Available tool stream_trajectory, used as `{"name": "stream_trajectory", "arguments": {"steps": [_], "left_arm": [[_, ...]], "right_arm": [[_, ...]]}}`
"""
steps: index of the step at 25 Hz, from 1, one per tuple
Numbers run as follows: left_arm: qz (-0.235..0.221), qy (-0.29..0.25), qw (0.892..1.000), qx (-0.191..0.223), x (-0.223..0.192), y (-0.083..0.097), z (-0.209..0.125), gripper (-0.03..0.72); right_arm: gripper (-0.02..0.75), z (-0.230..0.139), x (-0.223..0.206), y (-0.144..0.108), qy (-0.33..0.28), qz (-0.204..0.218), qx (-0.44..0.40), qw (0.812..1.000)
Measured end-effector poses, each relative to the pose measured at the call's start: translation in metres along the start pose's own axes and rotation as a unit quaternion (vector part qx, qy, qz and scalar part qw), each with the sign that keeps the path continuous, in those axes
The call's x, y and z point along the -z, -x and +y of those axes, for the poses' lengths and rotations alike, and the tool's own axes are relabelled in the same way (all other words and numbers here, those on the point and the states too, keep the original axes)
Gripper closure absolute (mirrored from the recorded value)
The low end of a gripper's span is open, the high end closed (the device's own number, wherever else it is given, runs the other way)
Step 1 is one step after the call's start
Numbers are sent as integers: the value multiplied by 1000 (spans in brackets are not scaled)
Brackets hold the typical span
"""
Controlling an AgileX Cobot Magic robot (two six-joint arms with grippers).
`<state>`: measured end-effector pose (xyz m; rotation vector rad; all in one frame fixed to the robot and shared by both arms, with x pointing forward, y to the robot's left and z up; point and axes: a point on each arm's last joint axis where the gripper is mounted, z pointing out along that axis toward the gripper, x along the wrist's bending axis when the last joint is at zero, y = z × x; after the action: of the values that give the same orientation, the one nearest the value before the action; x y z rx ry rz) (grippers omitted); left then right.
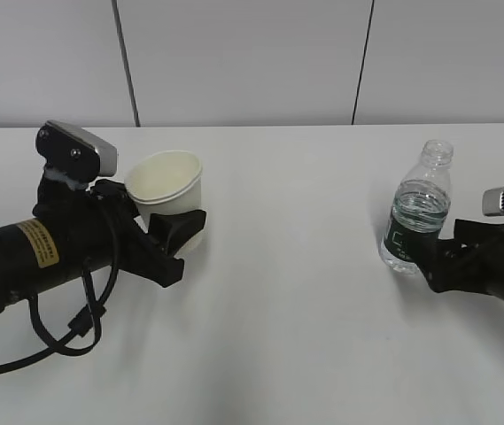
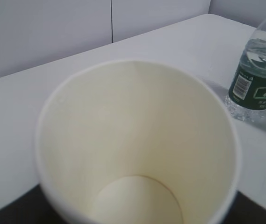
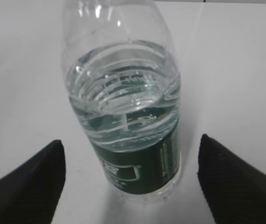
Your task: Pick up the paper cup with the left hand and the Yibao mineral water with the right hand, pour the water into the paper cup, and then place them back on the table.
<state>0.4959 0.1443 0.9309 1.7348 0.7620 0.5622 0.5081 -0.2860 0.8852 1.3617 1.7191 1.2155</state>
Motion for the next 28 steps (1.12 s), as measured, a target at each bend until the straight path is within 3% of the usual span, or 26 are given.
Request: {"name": "stream_trajectory", "arguments": {"steps": [12,21,28], "left_arm": [[1,-3,1000,0,0,0,-1,276],[1,-5,1000,0,0,0,-1,276],[1,-5,1000,0,0,0,-1,276]], "right_arm": [[78,-10,-31,7,40,14,5,999],[79,-23,-49,11,28,28,9,999],[82,-14,-57,13,47,31,18,998]]}}
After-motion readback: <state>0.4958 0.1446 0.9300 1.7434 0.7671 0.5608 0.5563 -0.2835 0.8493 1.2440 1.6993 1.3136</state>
